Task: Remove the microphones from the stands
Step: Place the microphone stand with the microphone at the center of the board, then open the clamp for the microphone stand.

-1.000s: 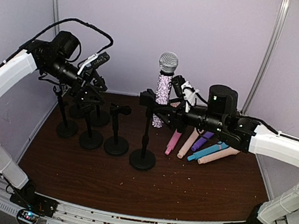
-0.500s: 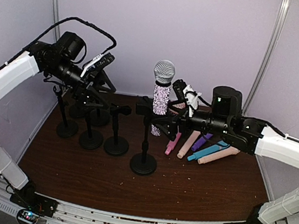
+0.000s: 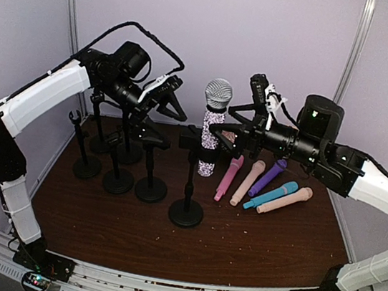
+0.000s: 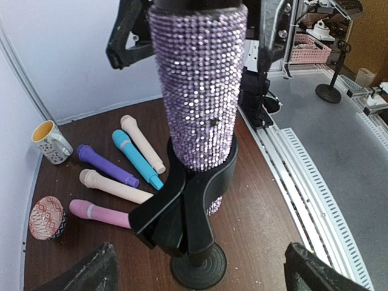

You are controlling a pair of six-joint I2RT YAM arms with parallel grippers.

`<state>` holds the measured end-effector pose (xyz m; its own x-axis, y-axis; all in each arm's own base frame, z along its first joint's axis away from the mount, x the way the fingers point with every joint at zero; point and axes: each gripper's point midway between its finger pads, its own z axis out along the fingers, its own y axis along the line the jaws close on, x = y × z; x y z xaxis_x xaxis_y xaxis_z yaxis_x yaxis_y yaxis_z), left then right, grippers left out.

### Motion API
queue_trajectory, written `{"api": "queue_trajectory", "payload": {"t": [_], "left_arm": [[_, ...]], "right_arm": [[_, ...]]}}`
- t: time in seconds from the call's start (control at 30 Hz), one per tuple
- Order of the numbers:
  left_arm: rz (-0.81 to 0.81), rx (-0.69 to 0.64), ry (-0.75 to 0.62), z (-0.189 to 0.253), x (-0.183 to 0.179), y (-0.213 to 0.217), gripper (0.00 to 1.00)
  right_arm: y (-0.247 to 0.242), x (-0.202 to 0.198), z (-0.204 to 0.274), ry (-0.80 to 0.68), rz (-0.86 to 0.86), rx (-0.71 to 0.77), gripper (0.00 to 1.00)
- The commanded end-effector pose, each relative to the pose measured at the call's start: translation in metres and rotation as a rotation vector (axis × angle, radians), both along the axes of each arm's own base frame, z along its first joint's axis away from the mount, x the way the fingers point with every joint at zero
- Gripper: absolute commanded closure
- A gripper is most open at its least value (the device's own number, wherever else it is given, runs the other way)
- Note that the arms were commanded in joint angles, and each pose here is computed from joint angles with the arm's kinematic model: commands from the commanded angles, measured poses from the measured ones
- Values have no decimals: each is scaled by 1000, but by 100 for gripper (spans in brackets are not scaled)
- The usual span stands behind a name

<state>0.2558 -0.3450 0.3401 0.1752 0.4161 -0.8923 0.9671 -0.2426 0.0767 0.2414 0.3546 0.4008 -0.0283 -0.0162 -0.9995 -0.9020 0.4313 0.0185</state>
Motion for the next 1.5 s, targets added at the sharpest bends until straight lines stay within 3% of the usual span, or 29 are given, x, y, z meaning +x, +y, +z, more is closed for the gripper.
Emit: {"api": "queue_trajectory", "payload": {"t": [0.0,0.13,0.4,0.7,0.9,1.03,1.33,1.4,1.47], "left_arm": [[-70,-36,-68,6,-2,-10,2],[-98,-41,-65,1,-1,-20,4],[-133,-55,-72,-2,3,-38,6],[-138,-53,-67,-6,6,-41,16],[-153,-40,-70,-10,3,-39,33],[-160,-32,-59,-13,2,-38,38],[-158,-27,-50,-15,3,-40,56],[-155,-25,-53,-15,4,-40,66],[-157,-24,-55,-16,4,-40,84]], "right_arm": [[9,-1,12,16,25,42,17],[11,-1,8,29,30,62,26],[16,-3,5,23,42,56,23],[22,-2,1,37,53,50,34],[24,1,-1,43,45,50,45],[23,1,2,40,41,58,49],[16,-2,29,-19,30,105,73],[13,-5,40,-41,29,119,76],[9,-8,51,-63,27,129,77]]}}
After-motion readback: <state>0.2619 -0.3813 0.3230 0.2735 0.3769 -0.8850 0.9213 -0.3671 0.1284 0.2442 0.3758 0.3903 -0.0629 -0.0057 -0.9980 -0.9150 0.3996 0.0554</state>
